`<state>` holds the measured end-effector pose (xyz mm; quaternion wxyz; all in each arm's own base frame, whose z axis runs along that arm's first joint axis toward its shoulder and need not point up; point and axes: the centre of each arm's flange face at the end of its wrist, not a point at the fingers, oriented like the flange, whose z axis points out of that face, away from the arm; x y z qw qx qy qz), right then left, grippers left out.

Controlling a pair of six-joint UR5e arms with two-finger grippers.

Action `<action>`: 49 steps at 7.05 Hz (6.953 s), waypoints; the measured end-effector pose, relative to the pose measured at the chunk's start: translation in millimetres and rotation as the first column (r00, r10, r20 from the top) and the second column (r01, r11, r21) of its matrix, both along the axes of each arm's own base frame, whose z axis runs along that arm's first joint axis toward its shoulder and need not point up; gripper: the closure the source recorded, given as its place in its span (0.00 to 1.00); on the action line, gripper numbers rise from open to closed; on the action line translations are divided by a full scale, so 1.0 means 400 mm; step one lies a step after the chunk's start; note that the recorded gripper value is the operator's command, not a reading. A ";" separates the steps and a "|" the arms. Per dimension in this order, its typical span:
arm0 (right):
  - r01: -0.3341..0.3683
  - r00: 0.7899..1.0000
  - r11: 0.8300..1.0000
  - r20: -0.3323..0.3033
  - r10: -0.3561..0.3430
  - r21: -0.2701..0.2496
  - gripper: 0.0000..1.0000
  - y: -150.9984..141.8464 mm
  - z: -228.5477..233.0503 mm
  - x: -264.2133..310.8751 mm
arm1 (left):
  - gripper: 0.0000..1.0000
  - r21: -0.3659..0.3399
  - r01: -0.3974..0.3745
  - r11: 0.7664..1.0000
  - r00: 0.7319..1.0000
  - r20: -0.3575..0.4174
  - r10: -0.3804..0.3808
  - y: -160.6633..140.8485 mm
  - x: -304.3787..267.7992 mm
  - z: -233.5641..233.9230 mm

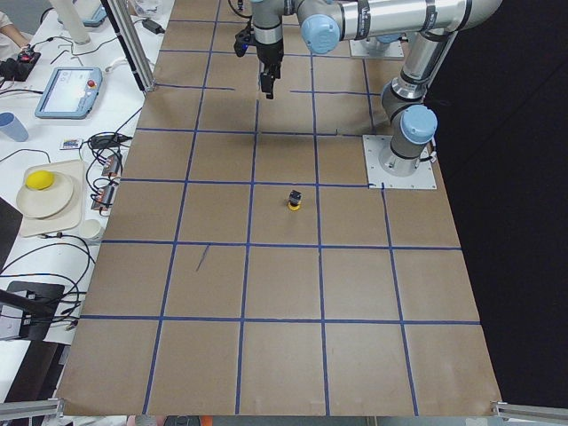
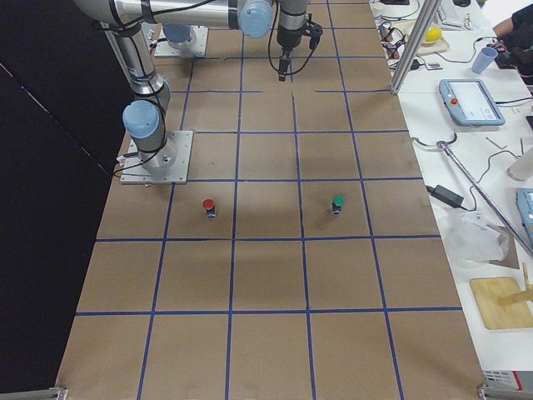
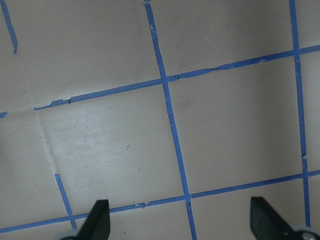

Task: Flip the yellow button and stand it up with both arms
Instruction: 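Move the left gripper down over the yellow button lying on its side, then close the left gripper on the yellow button's base, then lift the yellow button with the left gripper and carry it up toward the right gripper, then bring the open right gripper to the yellow cap held by the left gripper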

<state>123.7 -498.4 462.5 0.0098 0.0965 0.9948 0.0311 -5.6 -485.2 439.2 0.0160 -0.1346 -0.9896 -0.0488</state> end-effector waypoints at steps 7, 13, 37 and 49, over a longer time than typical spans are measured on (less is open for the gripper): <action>0.004 1.000 1.000 -0.005 -0.004 -0.004 0.00 0.016 0.021 -0.008 | 0.02 -0.120 0.168 0.979 0.985 0.050 -0.163 0.168 0.445 -0.365; 0.004 1.000 1.000 -0.008 -0.004 0.024 0.00 0.078 0.036 -0.008 | 0.06 -0.097 0.099 0.990 0.995 0.012 -0.098 0.230 0.502 -0.514; 0.594 0.551 0.711 0.454 -0.700 0.376 0.00 0.040 0.107 -0.006 | 0.76 0.104 -0.217 0.970 0.505 -0.839 0.203 0.096 -0.369 0.027; 0.482 0.335 0.580 0.474 -0.814 0.656 0.02 0.101 0.156 0.070 | 0.81 0.373 -0.181 0.910 0.164 -0.901 0.402 0.117 -0.552 0.112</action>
